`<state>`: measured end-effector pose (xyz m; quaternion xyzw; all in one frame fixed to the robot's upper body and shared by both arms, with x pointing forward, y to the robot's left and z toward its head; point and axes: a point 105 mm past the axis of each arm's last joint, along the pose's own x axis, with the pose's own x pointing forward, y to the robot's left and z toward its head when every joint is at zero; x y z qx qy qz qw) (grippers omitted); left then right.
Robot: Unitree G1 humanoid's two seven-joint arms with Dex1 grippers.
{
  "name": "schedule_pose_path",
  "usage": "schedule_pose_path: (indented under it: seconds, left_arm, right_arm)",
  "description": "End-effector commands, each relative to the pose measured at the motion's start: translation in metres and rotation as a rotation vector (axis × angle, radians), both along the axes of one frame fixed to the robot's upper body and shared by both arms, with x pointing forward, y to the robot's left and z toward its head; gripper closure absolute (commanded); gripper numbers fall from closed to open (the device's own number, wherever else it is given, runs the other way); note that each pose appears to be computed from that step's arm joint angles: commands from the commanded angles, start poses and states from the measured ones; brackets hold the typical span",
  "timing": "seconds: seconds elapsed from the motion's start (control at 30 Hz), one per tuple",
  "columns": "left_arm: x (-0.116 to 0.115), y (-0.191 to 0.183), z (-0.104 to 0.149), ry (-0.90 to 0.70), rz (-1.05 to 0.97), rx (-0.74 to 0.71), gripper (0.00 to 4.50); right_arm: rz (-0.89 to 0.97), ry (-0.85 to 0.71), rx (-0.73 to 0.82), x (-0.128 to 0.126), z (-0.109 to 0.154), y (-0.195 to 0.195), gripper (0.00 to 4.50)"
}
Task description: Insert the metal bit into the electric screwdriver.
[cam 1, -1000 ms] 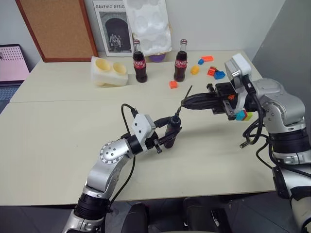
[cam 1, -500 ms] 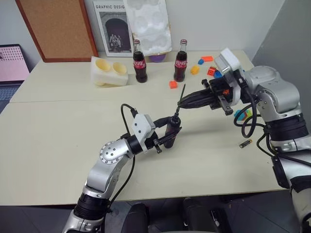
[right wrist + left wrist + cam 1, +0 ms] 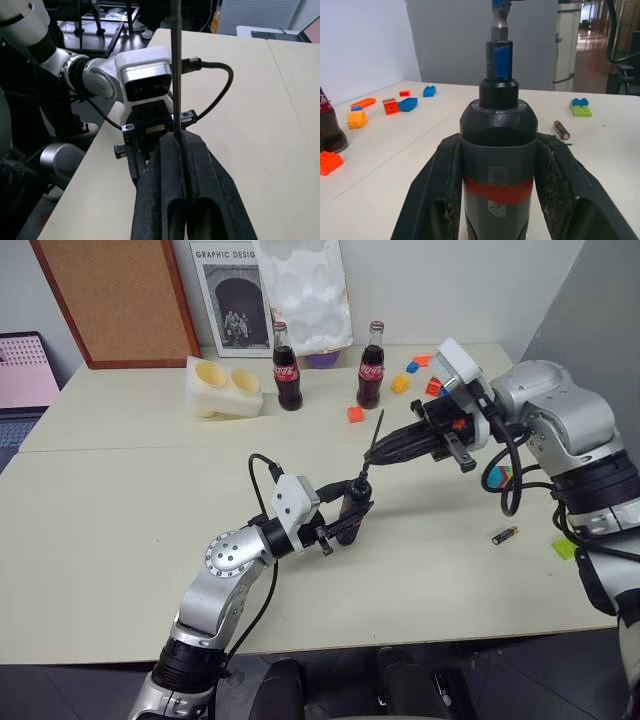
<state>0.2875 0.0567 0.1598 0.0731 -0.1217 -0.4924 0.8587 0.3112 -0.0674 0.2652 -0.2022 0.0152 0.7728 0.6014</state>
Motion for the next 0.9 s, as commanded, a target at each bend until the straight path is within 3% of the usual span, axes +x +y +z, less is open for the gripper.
schedule_pose_path:
  seconds: [0.03, 0.63, 0.9]
  left_arm:
    - [0.002, 0.005, -0.004, -0.008, 0.022, 0.039, 2.85]
    - [0.001, 0.005, -0.004, -0.014, 0.021, 0.047, 2.85]
    - [0.000, 0.010, -0.005, -0.010, 0.027, 0.051, 2.85]
  right_arm:
    - [0.096, -0.010, -0.091, -0.009, -0.007, -0.002, 4.50]
    - [0.127, -0.016, -0.150, -0.005, -0.009, 0.003, 4.50]
    - [0.129, 0.032, -0.010, -0.015, 0.023, -0.002, 4.50]
